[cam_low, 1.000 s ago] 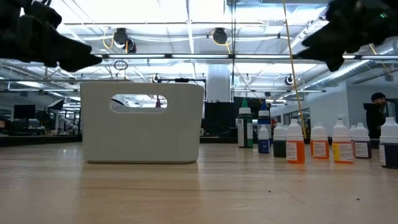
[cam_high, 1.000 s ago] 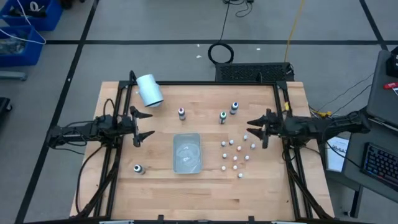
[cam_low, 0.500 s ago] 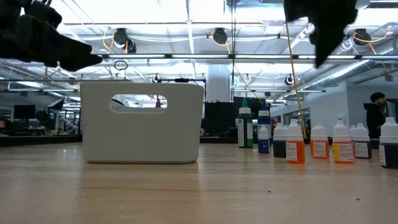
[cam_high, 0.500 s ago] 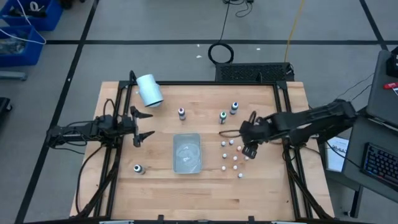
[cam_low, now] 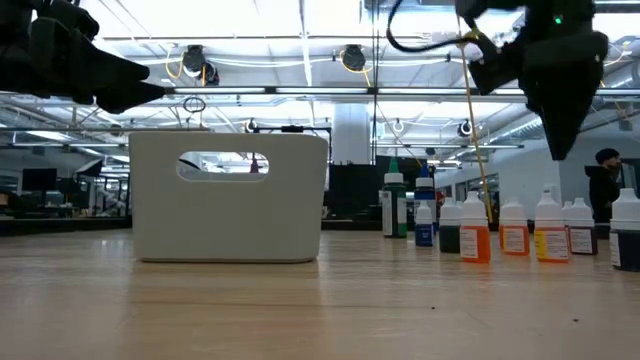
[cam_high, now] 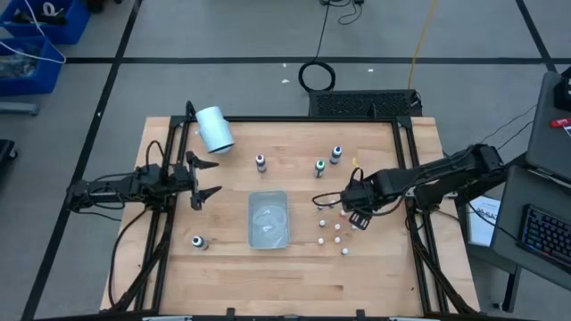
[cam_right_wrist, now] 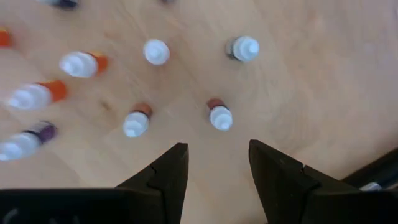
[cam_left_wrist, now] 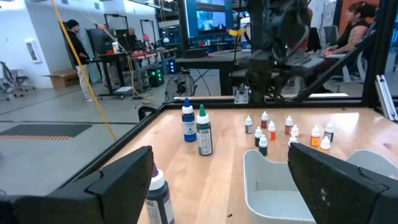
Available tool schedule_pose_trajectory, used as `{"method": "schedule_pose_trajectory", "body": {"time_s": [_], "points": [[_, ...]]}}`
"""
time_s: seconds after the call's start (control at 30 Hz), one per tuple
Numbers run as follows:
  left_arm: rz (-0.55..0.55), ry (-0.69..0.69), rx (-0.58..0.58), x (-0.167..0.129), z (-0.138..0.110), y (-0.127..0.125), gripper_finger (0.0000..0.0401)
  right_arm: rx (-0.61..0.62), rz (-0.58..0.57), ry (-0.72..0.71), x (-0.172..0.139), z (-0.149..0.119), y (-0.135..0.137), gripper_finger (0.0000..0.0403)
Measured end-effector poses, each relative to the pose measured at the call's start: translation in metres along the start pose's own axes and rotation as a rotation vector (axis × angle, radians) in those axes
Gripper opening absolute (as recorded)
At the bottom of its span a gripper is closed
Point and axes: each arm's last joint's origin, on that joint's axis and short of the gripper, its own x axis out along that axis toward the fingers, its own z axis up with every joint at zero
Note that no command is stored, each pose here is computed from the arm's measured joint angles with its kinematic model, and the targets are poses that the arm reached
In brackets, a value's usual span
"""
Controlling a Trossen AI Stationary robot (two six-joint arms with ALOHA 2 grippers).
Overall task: Pick & Place food coloring
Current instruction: Put the red food coloring bottle into the bin
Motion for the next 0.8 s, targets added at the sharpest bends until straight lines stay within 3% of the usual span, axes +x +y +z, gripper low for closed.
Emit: {"method": "schedule_pose_trajectory", "body": {"time_s": [0.37, 0.8], "points": [[-0.001, -0.003, -0.039, 0.000, 0.000, 0.000, 0.0365, -0.019, -0.001, 0.001, 0.042, -0.009, -0.004, 0.0157], [0.000, -0.003, -0.036, 0.000, 0.000, 0.000, 0.0365, -0.016, 0.036, -0.040, 0.057, -0.009, -0.003, 0.0157]]}}
